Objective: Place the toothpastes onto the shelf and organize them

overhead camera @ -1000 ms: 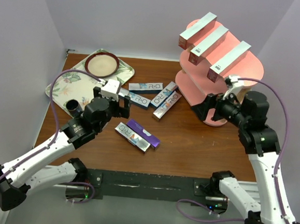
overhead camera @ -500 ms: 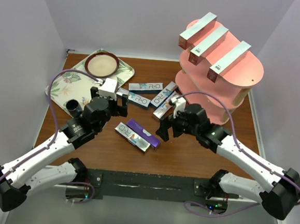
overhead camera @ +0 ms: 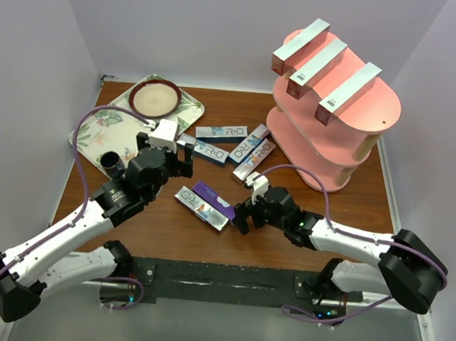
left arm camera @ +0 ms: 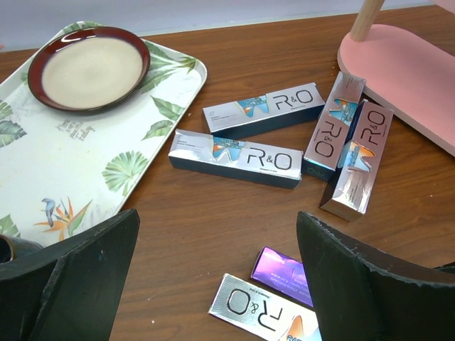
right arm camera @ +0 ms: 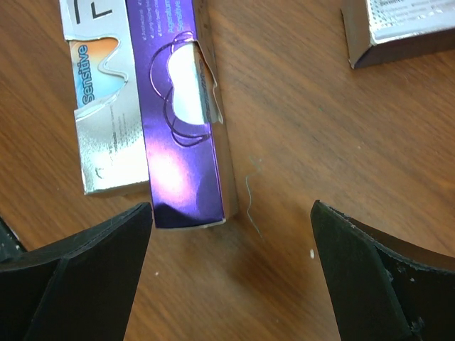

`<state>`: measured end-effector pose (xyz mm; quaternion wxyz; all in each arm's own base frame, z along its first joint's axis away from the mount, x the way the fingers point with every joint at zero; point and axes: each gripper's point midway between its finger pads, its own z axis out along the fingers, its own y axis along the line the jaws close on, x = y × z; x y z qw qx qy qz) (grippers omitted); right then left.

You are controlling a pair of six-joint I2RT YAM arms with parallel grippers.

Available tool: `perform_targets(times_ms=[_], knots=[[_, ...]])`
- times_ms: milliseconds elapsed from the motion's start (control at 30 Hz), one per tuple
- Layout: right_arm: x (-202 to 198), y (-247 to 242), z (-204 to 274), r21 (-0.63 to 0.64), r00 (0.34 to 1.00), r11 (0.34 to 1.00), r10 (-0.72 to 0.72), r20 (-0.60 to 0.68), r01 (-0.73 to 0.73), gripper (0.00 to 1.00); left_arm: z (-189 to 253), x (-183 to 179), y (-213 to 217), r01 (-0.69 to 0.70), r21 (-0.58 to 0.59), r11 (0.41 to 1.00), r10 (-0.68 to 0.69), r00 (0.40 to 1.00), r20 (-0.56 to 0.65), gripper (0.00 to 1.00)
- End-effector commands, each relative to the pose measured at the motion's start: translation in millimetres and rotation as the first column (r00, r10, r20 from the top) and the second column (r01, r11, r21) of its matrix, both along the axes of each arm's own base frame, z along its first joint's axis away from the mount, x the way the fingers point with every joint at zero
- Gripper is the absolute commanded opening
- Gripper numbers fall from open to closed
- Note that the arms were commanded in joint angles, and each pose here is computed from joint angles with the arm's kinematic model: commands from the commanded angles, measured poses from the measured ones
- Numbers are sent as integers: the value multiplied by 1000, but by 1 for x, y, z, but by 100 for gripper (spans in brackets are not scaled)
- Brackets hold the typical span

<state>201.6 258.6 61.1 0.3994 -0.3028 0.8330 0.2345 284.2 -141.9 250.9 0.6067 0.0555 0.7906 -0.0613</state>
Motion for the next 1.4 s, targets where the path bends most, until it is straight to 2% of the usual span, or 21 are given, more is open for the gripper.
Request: perform_targets(times_ms=[0, 267, 533, 967, 1133, 1167, 1367], knots=[[7, 19, 13, 68, 996, 996, 53, 72, -58, 98, 1, 3, 7, -38, 4, 999, 38, 999, 11, 97], [-1, 23, -8, 5, 993, 993, 114, 16, -114, 96, -2, 3, 7, -36, 12, 999, 36, 999, 5, 97], [3, 15, -20, -68, 995, 993, 95, 25, -94, 93, -3, 3, 7, -40, 18, 999, 40, 999, 3, 97], [5, 36, -28, -115, 988, 983, 148, 41, -142, 86, -6, 4, 7, -40, 29, 999, 40, 999, -4, 97], [6, 38, -30, -134, 988, 982, 140, 59, -131, 78, -6, 4, 6, -37, 29, 999, 37, 999, -6, 97], [6, 38, -29, -131, 988, 983, 140, 61, -131, 71, -7, 4, 6, -36, 30, 999, 36, 999, -7, 97], [9, 26, -17, -113, 991, 991, 78, 105, -66, 52, -7, 4, 6, -38, 28, 999, 38, 999, -7, 97]])
